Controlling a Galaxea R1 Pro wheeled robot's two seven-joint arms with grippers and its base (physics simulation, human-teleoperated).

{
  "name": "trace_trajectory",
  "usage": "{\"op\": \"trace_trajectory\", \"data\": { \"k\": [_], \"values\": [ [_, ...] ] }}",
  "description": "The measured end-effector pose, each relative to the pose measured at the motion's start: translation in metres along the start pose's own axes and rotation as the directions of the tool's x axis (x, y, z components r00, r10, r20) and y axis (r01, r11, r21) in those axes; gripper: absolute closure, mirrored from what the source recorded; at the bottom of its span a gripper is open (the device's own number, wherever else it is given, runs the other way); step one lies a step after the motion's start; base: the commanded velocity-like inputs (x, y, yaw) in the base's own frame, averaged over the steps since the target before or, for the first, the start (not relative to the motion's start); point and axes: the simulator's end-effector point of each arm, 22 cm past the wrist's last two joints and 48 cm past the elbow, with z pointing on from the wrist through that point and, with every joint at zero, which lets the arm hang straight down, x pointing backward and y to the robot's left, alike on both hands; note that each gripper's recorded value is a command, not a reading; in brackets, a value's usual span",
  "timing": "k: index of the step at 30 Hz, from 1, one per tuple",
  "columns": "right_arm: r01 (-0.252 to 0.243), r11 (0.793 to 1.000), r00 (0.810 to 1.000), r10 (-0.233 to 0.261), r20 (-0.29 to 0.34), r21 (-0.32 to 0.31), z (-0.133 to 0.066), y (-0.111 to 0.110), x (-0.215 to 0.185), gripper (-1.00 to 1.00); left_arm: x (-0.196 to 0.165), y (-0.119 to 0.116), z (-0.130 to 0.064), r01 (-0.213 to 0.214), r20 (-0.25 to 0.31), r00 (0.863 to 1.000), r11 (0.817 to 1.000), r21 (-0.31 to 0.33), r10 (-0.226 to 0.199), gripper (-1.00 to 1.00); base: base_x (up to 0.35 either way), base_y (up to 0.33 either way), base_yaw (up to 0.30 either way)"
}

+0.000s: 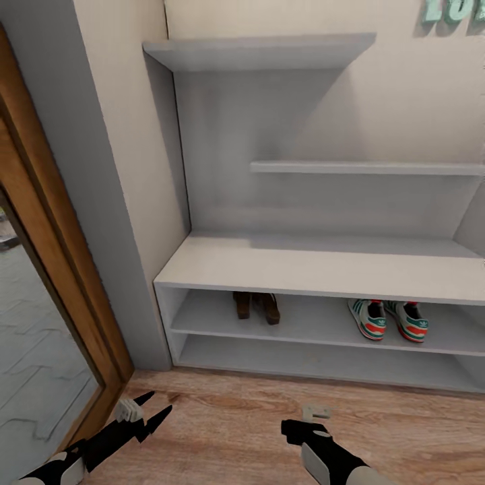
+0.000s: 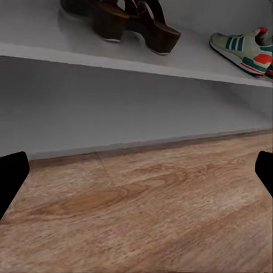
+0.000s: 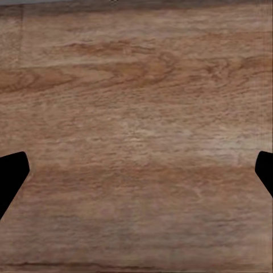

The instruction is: Pick up the two gym shoes and the two sandals from the corridor floor and place them onto the hallstand (shoe rack) in the corridor, making sure they are on the rack and not on the floor. Arrange them so the two gym shoes are next to each other and the two sandals are next to each other.

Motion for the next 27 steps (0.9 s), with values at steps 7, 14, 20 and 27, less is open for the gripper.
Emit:
{"op": "trace_trajectory", "data": {
  "k": [7,14,20,27],
  "values": [
    [-0.001,0.999,1.000,0.001,0.022,-0.036,-0.008,0.008,-0.011,-1.00,-0.006,0.016,-0.005,0.002,0.007,1.000,0.996,-0.092,-0.002,-1.00,0.000,0.000,0.000],
    [0.003,1.000,1.000,-0.002,0.027,-0.031,-0.014,0.004,-0.014,-1.00,-0.019,0.025,-0.008,-0.008,0.027,1.000,0.990,-0.143,0.012,-1.00,0.000,0.000,0.000],
    [0.008,1.000,1.000,-0.007,0.019,-0.015,-0.020,-0.003,-0.010,-1.00,-0.031,0.034,-0.012,-0.016,0.043,0.999,0.981,-0.195,0.025,-1.00,0.000,0.000,0.000],
    [0.009,1.000,0.999,-0.008,0.040,-0.015,-0.027,-0.003,-0.020,-1.00,-0.028,0.034,-0.019,0.009,0.031,1.000,0.976,-0.219,-0.003,-1.00,0.000,0.000,0.000]
  ]
}}
